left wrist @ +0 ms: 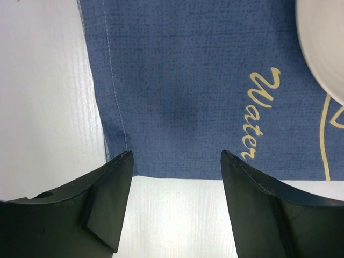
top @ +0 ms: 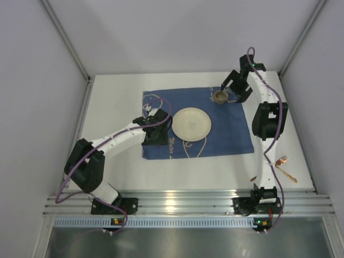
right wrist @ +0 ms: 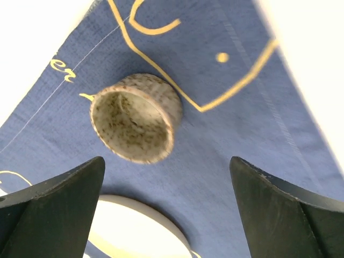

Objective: Set the dinner table for one person

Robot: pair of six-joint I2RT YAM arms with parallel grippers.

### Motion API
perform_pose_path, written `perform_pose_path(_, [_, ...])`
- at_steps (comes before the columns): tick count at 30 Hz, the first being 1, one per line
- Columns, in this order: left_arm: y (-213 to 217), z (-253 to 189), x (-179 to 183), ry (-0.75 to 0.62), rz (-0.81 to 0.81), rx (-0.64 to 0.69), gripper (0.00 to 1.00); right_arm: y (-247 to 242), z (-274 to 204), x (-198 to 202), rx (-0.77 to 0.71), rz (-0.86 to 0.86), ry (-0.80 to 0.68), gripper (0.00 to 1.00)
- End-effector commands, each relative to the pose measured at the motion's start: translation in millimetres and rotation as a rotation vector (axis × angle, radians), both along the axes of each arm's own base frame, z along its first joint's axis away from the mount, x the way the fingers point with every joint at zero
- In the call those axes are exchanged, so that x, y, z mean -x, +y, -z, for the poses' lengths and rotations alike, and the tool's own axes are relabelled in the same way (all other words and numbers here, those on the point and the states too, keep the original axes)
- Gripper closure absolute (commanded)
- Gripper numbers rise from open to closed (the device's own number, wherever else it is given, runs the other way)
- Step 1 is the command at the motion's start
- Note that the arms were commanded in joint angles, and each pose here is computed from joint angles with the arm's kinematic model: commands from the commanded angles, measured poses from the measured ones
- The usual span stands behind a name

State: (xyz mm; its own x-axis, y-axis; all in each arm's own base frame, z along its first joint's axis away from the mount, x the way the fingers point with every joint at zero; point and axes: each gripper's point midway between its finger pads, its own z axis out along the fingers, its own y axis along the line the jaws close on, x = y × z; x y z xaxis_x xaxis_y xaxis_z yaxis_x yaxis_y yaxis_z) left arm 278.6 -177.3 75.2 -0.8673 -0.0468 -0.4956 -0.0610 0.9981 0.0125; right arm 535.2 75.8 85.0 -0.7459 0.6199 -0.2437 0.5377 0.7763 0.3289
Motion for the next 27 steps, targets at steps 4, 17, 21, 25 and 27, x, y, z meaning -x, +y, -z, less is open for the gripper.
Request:
perform_pose_path(4, [-16,-11,2,0.018,0.056,0.069,0.29,-110,-118,65,0.203,0.125,-0.168,0.0])
perform_pose_path(17, [-42,-2,29,0.101,0.17,0.177,0.34,-197,-3,347,0.21,0.513,0.244,0.0])
perform_pose_path(21, [-46,-4,35,0.115,0.187,0.182,0.35,-199,3,366,0.219,0.53,0.27,0.01])
perform_pose_path(25, [-43,-8,41,0.121,0.187,0.177,0.36,-195,11,359,0.178,0.553,0.25,0.06])
perform_pose_path(27, [-42,-13,42,0.116,0.185,0.178,0.36,-193,21,357,0.154,0.548,0.267,0.1])
